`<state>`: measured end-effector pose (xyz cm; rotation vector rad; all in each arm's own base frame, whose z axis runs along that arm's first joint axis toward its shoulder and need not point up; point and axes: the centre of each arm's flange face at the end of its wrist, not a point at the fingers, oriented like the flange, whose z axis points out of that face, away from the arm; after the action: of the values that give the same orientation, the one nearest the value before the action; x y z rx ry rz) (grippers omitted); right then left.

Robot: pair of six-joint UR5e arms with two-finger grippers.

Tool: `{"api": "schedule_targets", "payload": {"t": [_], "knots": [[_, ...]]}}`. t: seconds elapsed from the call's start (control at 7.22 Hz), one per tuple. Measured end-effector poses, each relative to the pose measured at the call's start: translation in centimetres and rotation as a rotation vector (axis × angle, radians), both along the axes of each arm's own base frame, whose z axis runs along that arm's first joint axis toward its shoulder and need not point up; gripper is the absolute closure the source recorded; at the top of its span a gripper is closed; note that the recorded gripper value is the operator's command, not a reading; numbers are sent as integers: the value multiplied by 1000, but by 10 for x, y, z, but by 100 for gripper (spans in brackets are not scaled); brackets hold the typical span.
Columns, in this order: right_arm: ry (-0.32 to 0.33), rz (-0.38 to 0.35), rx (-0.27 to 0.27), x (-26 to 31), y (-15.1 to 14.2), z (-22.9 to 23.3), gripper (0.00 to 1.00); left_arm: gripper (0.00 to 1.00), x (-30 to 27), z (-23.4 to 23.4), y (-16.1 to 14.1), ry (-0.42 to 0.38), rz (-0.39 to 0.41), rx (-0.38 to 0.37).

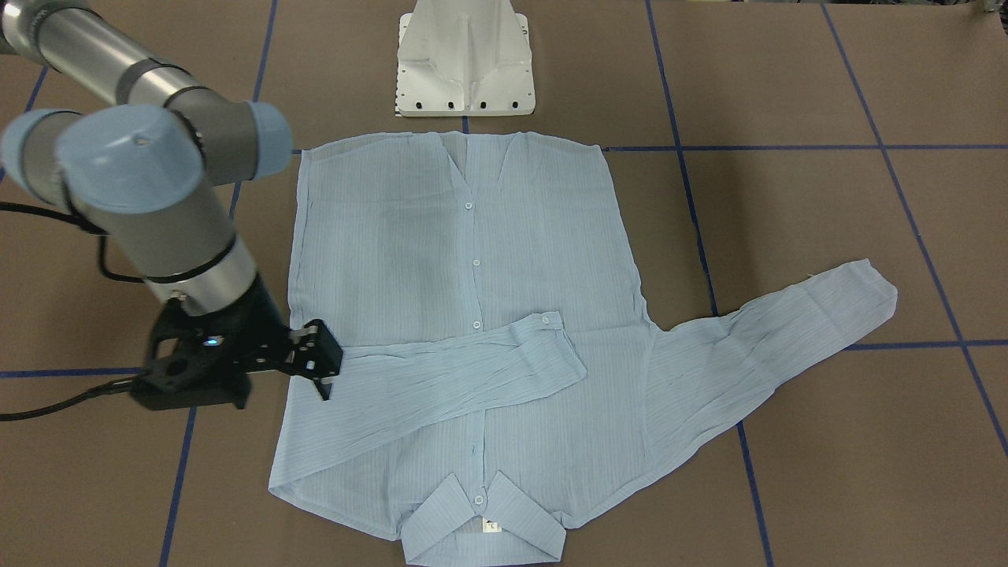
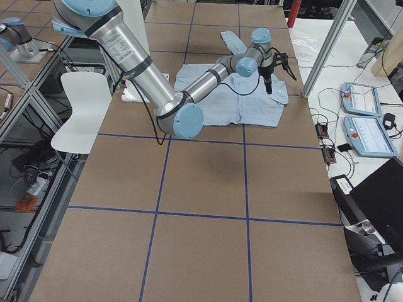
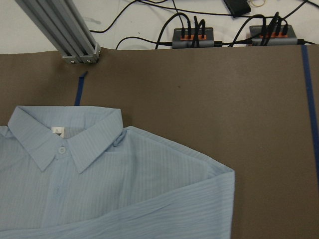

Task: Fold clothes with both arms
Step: 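Raise the right gripper away while the left gripper moves to the other cuff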

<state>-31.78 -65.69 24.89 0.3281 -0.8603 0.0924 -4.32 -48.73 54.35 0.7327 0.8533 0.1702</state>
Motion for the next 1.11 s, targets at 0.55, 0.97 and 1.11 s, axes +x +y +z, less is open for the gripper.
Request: {"api": "schedule_targets", "payload": {"t": [0.55, 0.97, 1.11], "knots": [[49, -87, -1, 195, 27, 148, 0, 4, 121, 22, 4, 90, -89, -194], [54, -77, -5, 223, 53, 171, 0, 6, 166, 100, 23, 112, -122, -223], [54, -75, -5, 224, 55, 171, 0, 6, 181, 113, 33, 117, -117, -233]]}}
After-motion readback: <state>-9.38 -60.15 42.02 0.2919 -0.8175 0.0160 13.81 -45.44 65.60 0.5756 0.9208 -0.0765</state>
